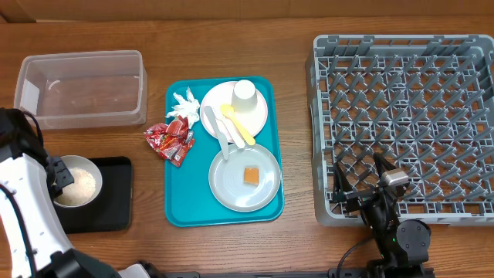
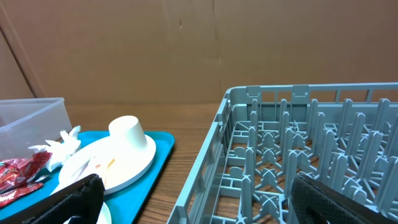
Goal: Sort waste into correct bins and load items into the dishwasher rack
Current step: 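Tilt the bowl with the left gripper to pour rice onto the black tray, then keep the bowl inverted and shake it with the left gripper over the tray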
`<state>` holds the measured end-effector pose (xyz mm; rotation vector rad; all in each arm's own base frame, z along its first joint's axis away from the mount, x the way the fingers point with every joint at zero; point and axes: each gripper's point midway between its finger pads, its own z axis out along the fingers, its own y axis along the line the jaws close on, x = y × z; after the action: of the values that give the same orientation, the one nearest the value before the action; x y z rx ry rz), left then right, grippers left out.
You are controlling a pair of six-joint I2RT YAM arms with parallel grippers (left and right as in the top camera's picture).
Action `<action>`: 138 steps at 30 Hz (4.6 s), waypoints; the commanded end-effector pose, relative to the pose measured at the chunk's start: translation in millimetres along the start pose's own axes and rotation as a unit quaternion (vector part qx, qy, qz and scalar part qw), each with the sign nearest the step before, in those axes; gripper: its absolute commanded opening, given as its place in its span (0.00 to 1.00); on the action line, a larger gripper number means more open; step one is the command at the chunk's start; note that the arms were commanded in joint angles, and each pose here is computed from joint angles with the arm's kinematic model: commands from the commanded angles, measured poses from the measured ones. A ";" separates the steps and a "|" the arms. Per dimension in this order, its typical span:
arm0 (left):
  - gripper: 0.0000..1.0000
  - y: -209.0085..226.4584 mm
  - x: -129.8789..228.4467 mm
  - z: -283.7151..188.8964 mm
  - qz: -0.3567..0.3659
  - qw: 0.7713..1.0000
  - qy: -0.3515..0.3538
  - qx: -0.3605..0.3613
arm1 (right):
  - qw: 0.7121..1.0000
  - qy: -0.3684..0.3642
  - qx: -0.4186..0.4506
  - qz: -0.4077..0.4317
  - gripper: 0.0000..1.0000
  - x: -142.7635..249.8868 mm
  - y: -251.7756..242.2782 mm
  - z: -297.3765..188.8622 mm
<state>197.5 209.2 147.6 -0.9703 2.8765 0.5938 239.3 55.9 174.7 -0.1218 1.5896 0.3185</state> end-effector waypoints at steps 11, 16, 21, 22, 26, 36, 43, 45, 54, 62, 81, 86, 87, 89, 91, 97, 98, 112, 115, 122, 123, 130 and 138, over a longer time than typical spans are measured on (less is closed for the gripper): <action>0.04 42.7 -10.0 19.3 0.059 0.986 0.027 -0.152 | 1.000 -0.003 0.004 -0.002 1.00 1.4 -1.1 0.1; 0.04 54.0 -18.0 17.0 0.067 0.979 0.018 -0.189 | 1.000 -0.003 0.004 -0.002 1.00 1.4 -1.1 0.1; 0.04 66.9 -25.0 11.1 0.087 0.969 0.013 -0.230 | 1.000 -0.003 0.004 -0.002 1.00 1.4 -1.1 0.1; 0.04 70.3 -26.6 9.4 0.091 0.966 0.012 -0.241 | 1.000 -0.003 0.004 -0.002 1.00 1.4 -1.1 0.1; 0.04 73.3 -32.8 7.5 0.125 0.959 0.011 -0.252 | 1.000 -0.003 0.004 -0.002 1.00 1.4 -1.1 0.1; 0.04 94.3 -49.0 -6.6 0.197 0.921 0.026 -0.336 | 1.000 -0.003 0.004 -0.002 1.00 1.4 -1.1 0.1; 0.04 83.9 -55.4 -6.3 0.291 0.889 0.042 -0.352 | 1.000 -0.003 0.004 -0.002 1.00 1.4 -1.1 0.1; 0.04 79.9 -57.1 -6.9 0.303 0.878 0.043 -0.368 | 1.000 -0.003 0.004 -0.002 1.00 1.4 -1.1 0.1; 0.04 68.2 -56.6 -0.8 0.314 0.853 0.038 -0.415 | 1.000 -0.003 0.004 -0.002 1.00 1.4 -1.1 0.1; 0.04 67.5 -64.2 -4.2 0.312 0.851 0.026 -0.422 | 1.000 -0.003 0.004 -0.002 1.00 1.4 -1.1 0.1; 0.04 37.7 -77.1 -17.2 0.343 0.835 -0.009 -0.429 | 1.000 -0.003 0.004 -0.002 1.00 1.4 -1.1 0.1; 0.04 41.8 -89.2 -31.2 0.339 0.821 -0.013 -0.460 | 1.000 -0.003 0.004 -0.002 1.00 1.4 -1.1 0.1; 0.04 42.9 -91.8 -35.2 0.332 0.819 -0.015 -0.468 | 1.000 -0.003 0.004 -0.002 1.00 1.4 -1.1 0.1; 0.04 43.1 -95.0 -37.8 0.329 0.818 -0.020 -0.472 | 1.000 -0.003 0.004 -0.002 1.00 1.4 -1.1 0.1; 0.04 42.4 -93.3 -35.8 0.328 0.820 -0.021 -0.468 | 1.000 -0.003 0.004 -0.002 1.00 1.4 -1.1 0.1; 0.04 34.7 -71.7 -15.6 0.396 0.814 0.020 -0.424 | 1.000 -0.003 0.004 -0.002 1.00 1.4 -1.1 0.1; 0.04 34.8 -72.5 -16.1 0.393 0.815 0.018 -0.426 | 1.000 -0.003 0.004 -0.002 1.00 1.4 -1.1 0.1; 0.04 29.0 -77.8 -12.5 0.373 0.832 -0.010 -0.411 | 1.000 -0.003 0.004 -0.002 1.00 1.4 -1.1 0.1; 0.04 27.8 -76.1 -10.5 0.383 0.830 -0.005 -0.405 | 1.000 -0.003 0.004 -0.002 1.00 1.4 -1.1 0.1; 0.04 26.4 -74.8 -8.2 0.408 0.821 0.005 -0.398 | 1.000 -0.003 0.004 -0.002 1.00 1.4 -1.1 0.1; 0.04 25.9 -73.1 -7.0 0.416 0.819 0.010 -0.395 | 1.000 -0.003 0.004 -0.002 1.00 1.4 -1.1 0.1; 0.04 31.0 -87.8 -19.8 0.338 0.839 -0.035 -0.426 | 1.000 -0.003 0.004 -0.002 1.00 1.4 -1.1 0.1; 0.04 22.2 -73.4 -4.4 0.405 0.829 -0.002 -0.385 | 1.000 -0.003 0.004 -0.002 1.00 1.4 -1.1 0.1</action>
<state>237.4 268.3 173.7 0.3729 2.9373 1.8980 239.3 55.9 174.8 -0.1219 1.5892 0.3185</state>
